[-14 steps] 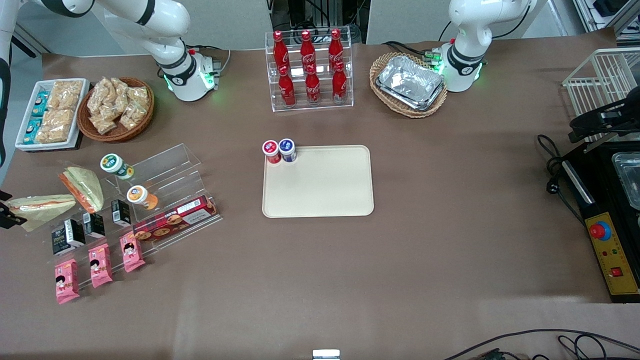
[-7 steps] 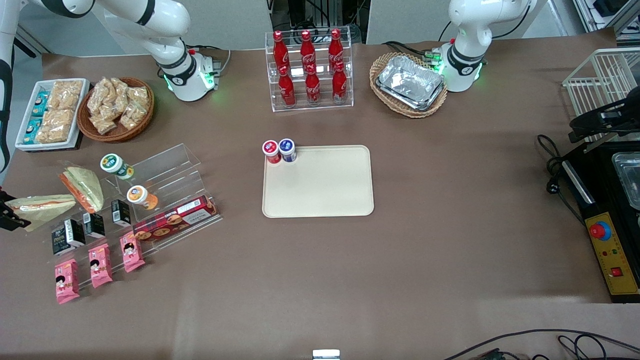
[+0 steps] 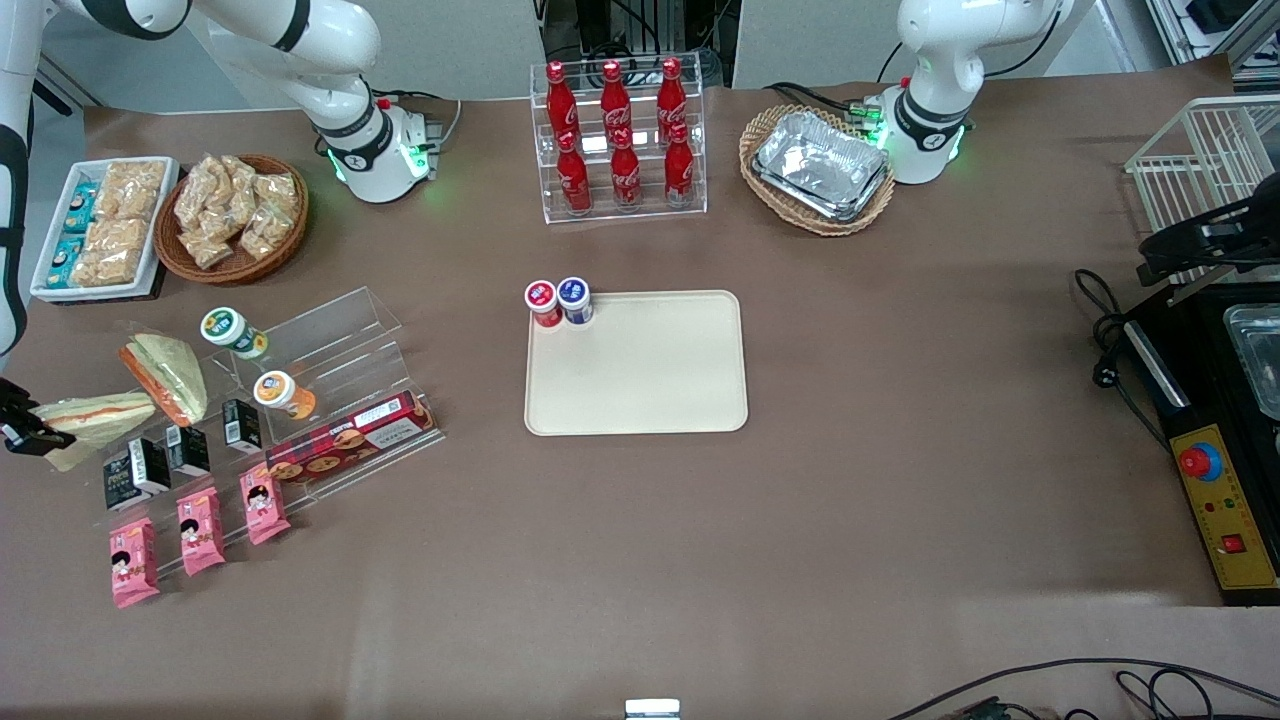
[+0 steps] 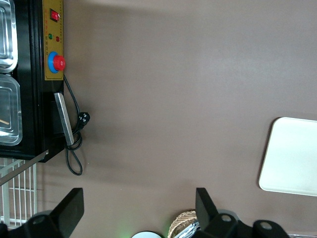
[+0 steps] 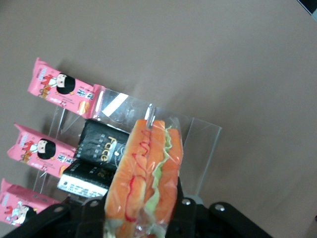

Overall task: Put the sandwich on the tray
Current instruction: 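Close the right gripper on the sandwich and lift it off the rack, then carry the held sandwich over the cream tray and lower it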

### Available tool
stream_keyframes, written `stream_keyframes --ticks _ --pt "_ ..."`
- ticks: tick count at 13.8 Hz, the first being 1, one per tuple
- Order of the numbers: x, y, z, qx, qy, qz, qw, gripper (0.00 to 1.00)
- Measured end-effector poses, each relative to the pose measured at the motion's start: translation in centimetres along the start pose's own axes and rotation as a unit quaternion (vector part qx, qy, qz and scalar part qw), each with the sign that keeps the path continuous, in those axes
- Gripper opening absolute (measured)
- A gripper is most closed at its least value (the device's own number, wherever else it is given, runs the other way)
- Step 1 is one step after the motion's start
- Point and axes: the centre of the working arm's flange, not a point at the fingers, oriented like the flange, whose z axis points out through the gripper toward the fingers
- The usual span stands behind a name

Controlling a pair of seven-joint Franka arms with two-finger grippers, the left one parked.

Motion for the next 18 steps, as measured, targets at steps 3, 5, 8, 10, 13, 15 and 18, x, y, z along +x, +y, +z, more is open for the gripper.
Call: stream_keyframes --ticks 3,5,8,10,13,15,18 --pt "0.2 -0.6 -1.8 0.004 -0.007 -0.038 0.9992 0.39" --pt "0.5 -1.3 -4.7 0.007 -0.02 -0.068 0.9975 0.39" --pt "1.0 -3.1 -10.1 0.012 -0.025 -0.12 0.9924 0.39" --pt "0.5 -5.0 -12.5 0.017 -0.03 -0.153 0.9877 0.39" --pt "-2.5 -10.6 -14.6 0.026 -0.064 -0.223 0.9723 0.39" --pt "-5.8 -15.5 -15.7 0.041 -0.083 -0.274 0.9574 0.39" --pt "-11.9 -22.1 -18.0 0.057 -0.096 -0.352 0.9291 0.39"
